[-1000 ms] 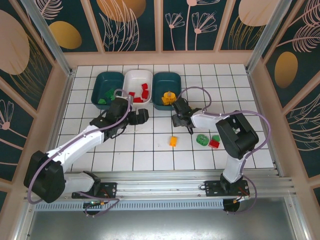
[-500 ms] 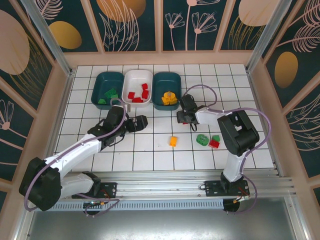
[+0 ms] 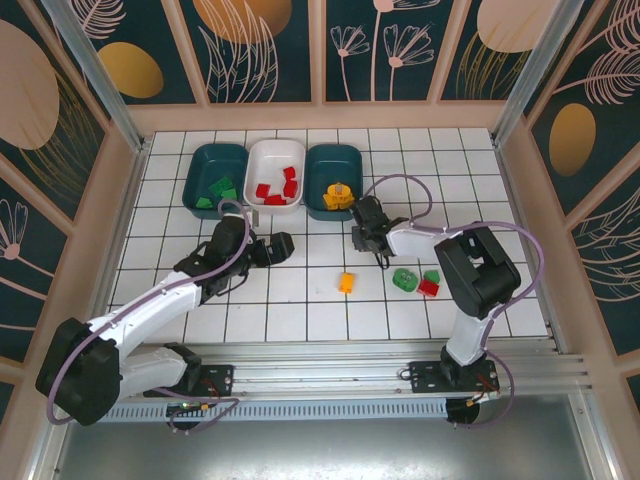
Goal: Sort the legos into containers by color
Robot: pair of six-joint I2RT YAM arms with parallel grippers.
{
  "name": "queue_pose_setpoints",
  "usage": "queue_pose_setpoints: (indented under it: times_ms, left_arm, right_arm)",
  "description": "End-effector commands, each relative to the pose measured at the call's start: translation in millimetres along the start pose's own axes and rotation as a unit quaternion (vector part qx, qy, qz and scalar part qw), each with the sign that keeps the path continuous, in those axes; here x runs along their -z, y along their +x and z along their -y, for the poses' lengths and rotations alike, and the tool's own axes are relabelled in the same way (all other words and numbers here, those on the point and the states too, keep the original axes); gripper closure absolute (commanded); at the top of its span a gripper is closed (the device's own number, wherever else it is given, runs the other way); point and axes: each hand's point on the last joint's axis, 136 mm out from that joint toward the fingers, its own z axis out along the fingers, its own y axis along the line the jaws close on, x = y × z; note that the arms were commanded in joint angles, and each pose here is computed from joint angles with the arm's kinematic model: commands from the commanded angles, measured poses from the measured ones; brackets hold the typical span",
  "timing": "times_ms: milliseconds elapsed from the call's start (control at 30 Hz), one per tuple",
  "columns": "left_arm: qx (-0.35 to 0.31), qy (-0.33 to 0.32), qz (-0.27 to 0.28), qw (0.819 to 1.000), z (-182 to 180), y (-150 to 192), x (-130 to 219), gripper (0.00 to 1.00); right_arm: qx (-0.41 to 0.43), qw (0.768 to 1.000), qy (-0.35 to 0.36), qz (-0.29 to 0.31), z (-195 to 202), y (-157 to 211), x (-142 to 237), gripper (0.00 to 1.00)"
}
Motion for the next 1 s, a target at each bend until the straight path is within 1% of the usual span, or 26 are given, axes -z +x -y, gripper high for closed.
queue_pose_setpoints:
  times_ms: [0, 100, 200, 267, 333, 367, 433, 500, 567, 667, 767, 800, 867, 900, 967]
  left_arm:
    - [0.02, -0.004, 0.026, 0.999, -4.5, -4.4, 3.9, 0.01]
    - [0.043, -0.026, 0.048, 0.998, -19.6, -3.7, 6.8, 0.01]
    - [0.073, -0.059, 0.074, 0.993, -39.1, -4.9, 13.1, 0.01]
    - [0.103, -0.077, 0.085, 0.988, -58.0, -1.5, 15.7, 0.01]
    - [0.146, -0.078, 0.086, 0.983, -79.6, 4.2, 15.4, 0.02]
    - [0.169, -0.063, 0.077, 0.981, -86.1, 9.4, 14.0, 0.01]
    - [0.215, 0.007, 0.066, 0.974, -88.1, 17.0, 13.1, 0.01]
    - [0.235, 0.066, 0.079, 0.966, -83.5, 15.6, 20.0, 0.01]
    - [0.22, 0.092, 0.09, 0.967, -77.7, 12.7, 28.0, 0.01]
    - [0.201, 0.075, 0.093, 0.972, -79.7, 13.3, 37.6, 0.01]
    - [0.188, 0.053, 0.104, 0.975, -85.3, 13.9, 47.6, 0.01]
    - [0.186, 0.049, 0.105, 0.976, -87.1, 15.8, 49.4, 0.01]
    - [0.183, 0.052, 0.107, 0.976, -86.6, 17.3, 52.1, 0.02]
    - [0.182, 0.055, 0.106, 0.976, -85.5, 17.7, 52.6, 0.01]
    - [0.179, 0.058, 0.102, 0.977, -83.7, 18.2, 51.9, 0.01]
  right_arm:
    - [-0.024, 0.998, -0.001, 0.065, -9.7, -29.9, 31.5, 0.67]
    - [-0.026, 0.995, -0.025, 0.097, -27.5, -49.9, 54.2, 0.67]
    - [-0.025, 0.991, -0.058, 0.117, -51.7, -68.1, 71.7, 0.68]
    - [-0.026, 0.987, -0.094, 0.126, -76.0, -81.2, 78.2, 0.67]
    - [-0.021, 0.984, -0.118, 0.133, -100.2, -92.7, 78.3, 0.67]
    - [-0.019, 0.982, -0.126, 0.137, -111.4, -99.6, 76.9, 0.67]
    - [-0.002, 0.98, -0.14, 0.143, -136.4, -111.8, 69.6, 0.67]
    - [0.007, 0.976, -0.153, 0.156, -154.4, -128.2, 65.3, 0.67]
    - [0.01, 0.972, -0.168, 0.163, -172.1, -143.0, 57.3, 0.66]
    - [0.019, 0.973, -0.174, 0.154, -196.2, -158.3, 36.9, 0.66]
    - [0.024, 0.974, -0.171, 0.145, -209.5, -165.8, 17.6, 0.64]
    - [0.025, 0.975, -0.169, 0.141, -212.7, -168.0, 13.1, 0.62]
    - [0.028, 0.976, -0.167, 0.138, -218.3, -172.8, 9.2, 0.54]
    - [0.029, 0.975, -0.167, 0.141, -220.4, -176.8, 11.1, 0.5]
    - [0.028, 0.974, -0.166, 0.154, -221.6, -185.4, 20.8, 0.46]
